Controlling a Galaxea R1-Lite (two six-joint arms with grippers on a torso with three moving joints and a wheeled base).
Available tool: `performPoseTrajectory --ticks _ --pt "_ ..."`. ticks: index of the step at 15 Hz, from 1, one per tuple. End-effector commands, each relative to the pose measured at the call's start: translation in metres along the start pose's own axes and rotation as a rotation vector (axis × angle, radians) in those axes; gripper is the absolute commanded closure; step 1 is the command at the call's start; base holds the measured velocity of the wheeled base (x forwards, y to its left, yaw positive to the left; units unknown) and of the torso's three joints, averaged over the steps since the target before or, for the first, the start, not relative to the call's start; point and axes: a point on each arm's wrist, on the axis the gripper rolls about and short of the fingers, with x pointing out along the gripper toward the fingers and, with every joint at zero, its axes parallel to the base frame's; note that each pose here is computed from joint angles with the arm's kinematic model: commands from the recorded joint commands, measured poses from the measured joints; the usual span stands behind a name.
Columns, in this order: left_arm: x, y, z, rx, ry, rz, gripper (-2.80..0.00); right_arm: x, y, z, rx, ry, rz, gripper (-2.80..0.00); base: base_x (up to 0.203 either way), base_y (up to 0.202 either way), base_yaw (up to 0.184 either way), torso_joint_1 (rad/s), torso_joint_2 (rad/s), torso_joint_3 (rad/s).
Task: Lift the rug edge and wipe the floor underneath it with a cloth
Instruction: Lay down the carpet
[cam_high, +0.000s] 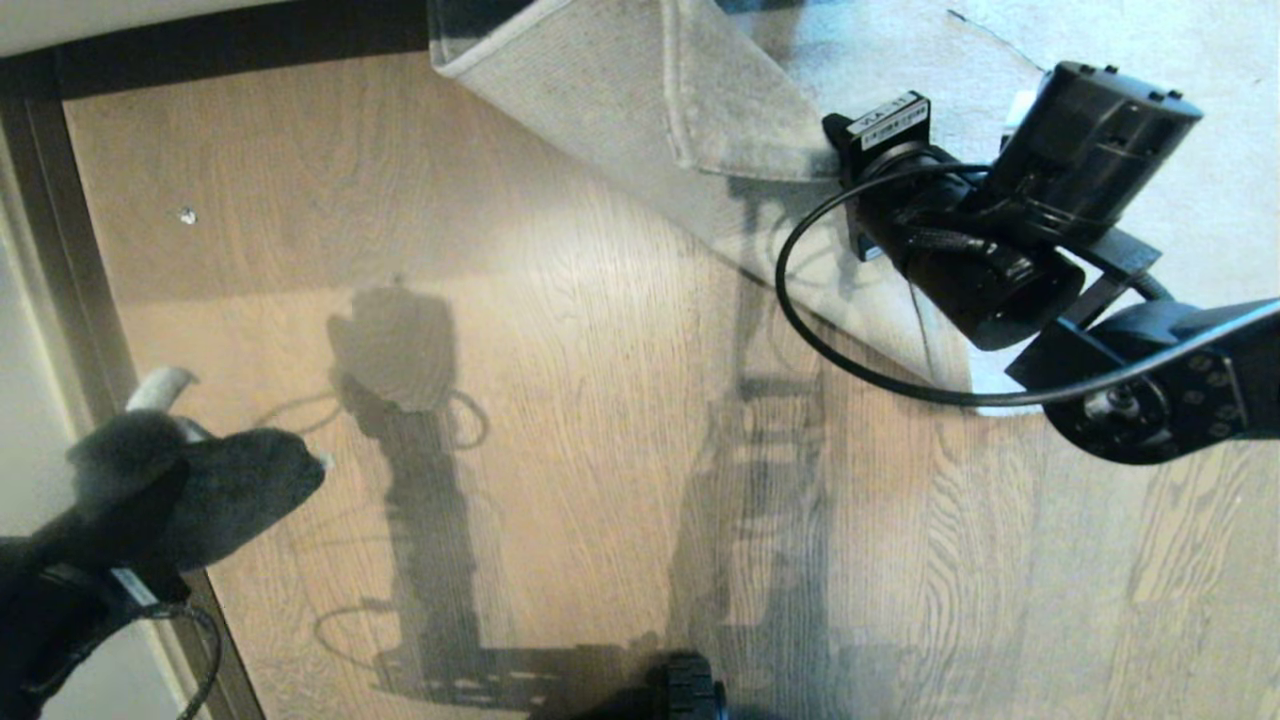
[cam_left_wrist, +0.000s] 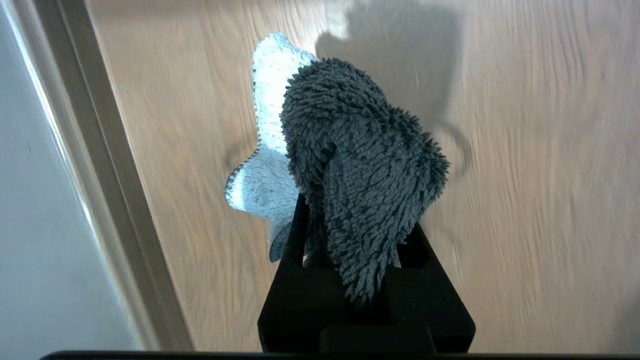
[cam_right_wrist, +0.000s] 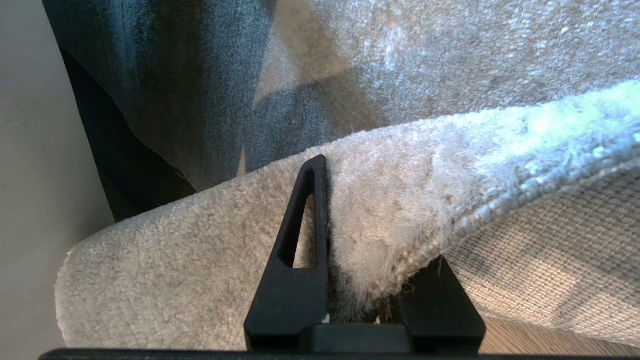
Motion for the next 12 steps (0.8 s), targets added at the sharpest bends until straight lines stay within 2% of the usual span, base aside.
performPoseTrajectory --ticks 1,3,5,7,9,12 --pt "-0.027 0.003 -0.001 -0.001 0.013 -0.032 0.00 0.000 0.001 0.000 0.007 -0.005 0.003 0.00 0.000 0.000 0.000 0.000 0.00 0.000" --pt "-0.044 0.005 -0.011 0.005 0.093 -0.068 0.00 0.000 0.000 0.000 0.005 -0.003 0.000 0.00 0.000 0.000 0.000 0.000 0.00 0.000" --pt "-0.063 0.007 -0.020 0.007 0.140 -0.104 0.00 0.000 0.001 0.000 0.003 -0.005 0.003 0.00 0.000 0.000 0.000 0.000 0.00 0.000" --pt "-0.084 0.009 -0.031 0.004 0.156 -0.138 0.00 0.000 0.000 0.000 -0.024 -0.004 0.002 0.00 0.000 0.000 0.000 0.000 0.00 0.000" --pt "-0.104 0.011 -0.043 0.002 0.157 -0.162 0.00 0.000 0.000 0.000 -0.016 -0.019 0.024 0.00 0.000 0.000 0.000 0.000 0.00 0.000" --pt "-0.119 0.013 -0.060 -0.011 0.217 -0.163 0.00 -0.003 -0.002 -0.001 -0.014 -0.024 0.043 0.00 0.000 0.000 0.000 0.000 0.00 0.000"
